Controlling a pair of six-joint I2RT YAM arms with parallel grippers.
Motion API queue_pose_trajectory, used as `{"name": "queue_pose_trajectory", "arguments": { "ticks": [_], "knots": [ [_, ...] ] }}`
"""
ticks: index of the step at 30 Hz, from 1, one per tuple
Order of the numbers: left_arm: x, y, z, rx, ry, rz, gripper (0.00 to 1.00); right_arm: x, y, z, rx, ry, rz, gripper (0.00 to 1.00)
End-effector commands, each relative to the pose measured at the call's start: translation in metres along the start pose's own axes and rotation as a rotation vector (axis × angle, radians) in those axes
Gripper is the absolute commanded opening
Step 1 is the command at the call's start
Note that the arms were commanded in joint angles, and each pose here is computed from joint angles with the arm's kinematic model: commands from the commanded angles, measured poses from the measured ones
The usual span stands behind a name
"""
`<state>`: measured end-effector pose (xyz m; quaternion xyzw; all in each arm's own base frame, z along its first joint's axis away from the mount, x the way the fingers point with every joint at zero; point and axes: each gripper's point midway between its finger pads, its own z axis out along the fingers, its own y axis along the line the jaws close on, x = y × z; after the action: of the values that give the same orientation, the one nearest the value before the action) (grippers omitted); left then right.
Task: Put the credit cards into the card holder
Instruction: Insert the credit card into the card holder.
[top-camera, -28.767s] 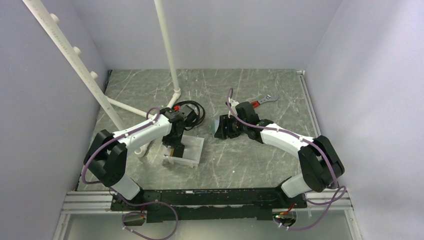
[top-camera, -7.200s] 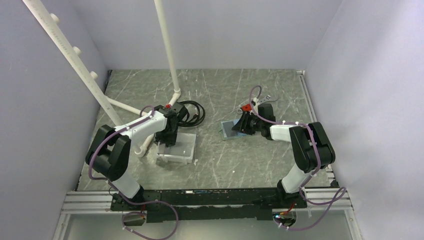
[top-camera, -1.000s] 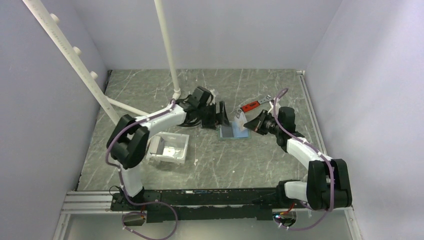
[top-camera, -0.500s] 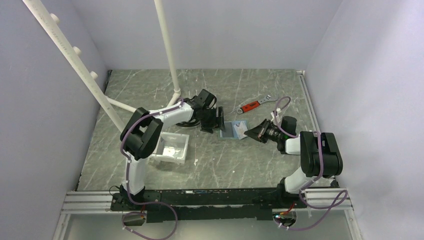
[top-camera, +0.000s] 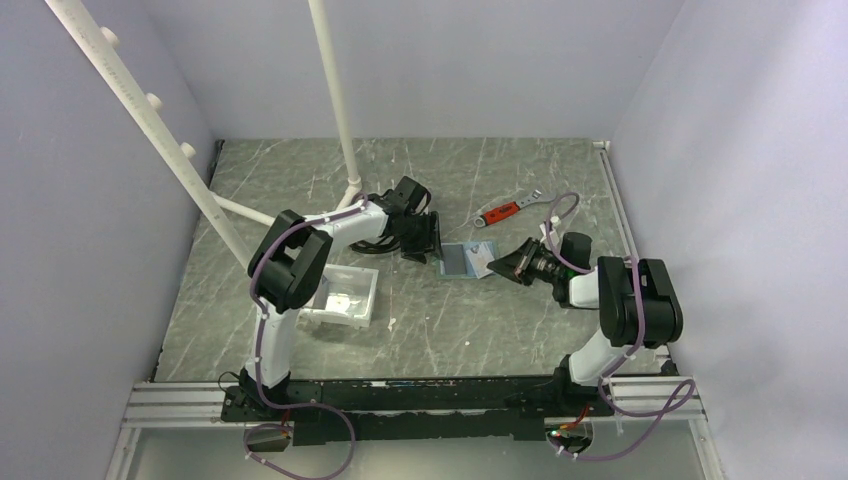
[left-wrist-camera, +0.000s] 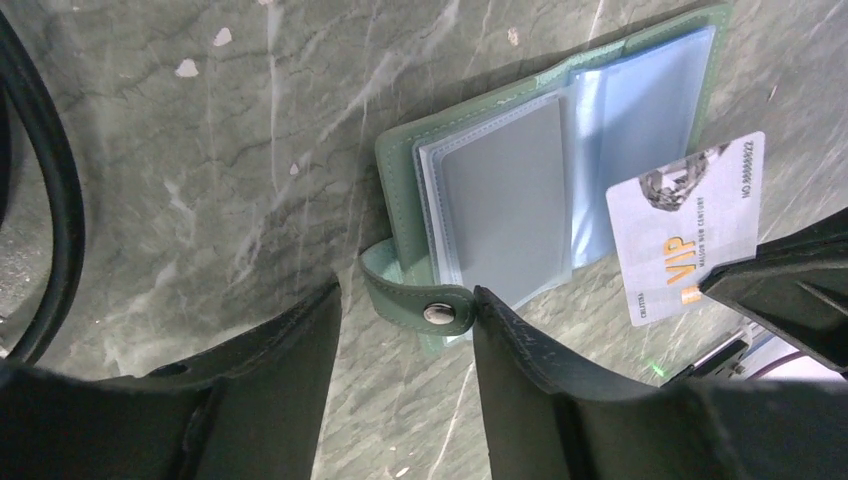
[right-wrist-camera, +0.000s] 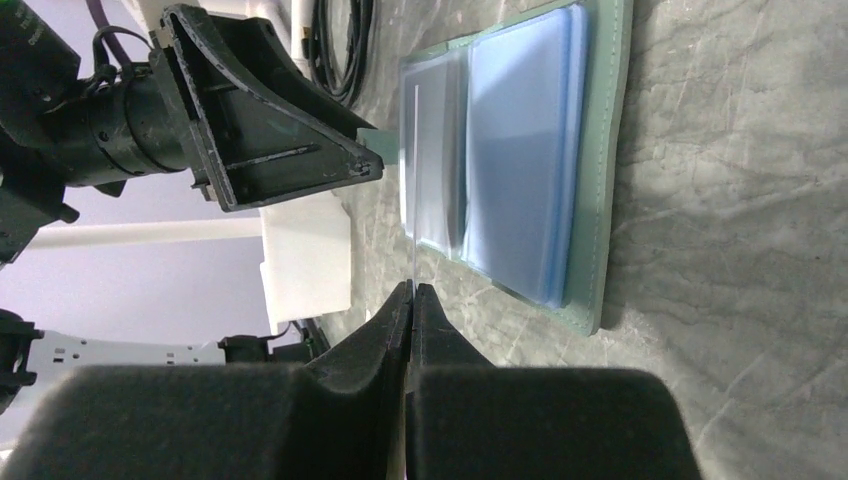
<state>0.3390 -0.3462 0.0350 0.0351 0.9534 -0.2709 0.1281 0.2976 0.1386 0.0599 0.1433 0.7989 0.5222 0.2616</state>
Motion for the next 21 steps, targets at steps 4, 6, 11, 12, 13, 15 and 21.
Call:
{"name": "queue_pose_trajectory", "arguments": {
  "ticks": [4, 6, 11, 12, 13, 15, 21],
  "knots": [
    [-0.002, 0.007, 0.010, -0.029, -0.006, 0.006, 0.54, -0.010, -0.002, 0.007, 0.015, -0.015, -0.082, 0.00],
    [-0.002, 0.007, 0.012, -0.029, -0.002, 0.005, 0.52, -0.010, -0.003, 0.008, 0.019, -0.015, -0.082, 0.00],
    [-0.002, 0.008, 0.013, -0.029, 0.001, 0.006, 0.50, -0.008, -0.007, 0.010, 0.023, -0.003, -0.075, 0.00],
    [-0.002, 0.008, 0.012, -0.030, 0.000, 0.007, 0.49, -0.007, -0.006, 0.011, 0.018, 0.001, -0.076, 0.00],
    [-0.002, 0.008, 0.012, -0.031, 0.001, 0.008, 0.49, -0.006, -0.005, 0.012, 0.013, 0.006, -0.077, 0.00],
    [-0.002, 0.008, 0.012, -0.030, 0.001, 0.008, 0.47, -0.005, -0.005, 0.014, 0.011, 0.012, -0.080, 0.00],
    [0.000, 0.009, 0.010, -0.031, 0.002, 0.011, 0.43, -0.003, -0.006, 0.020, 0.000, 0.027, -0.072, 0.00]
  ]
}}
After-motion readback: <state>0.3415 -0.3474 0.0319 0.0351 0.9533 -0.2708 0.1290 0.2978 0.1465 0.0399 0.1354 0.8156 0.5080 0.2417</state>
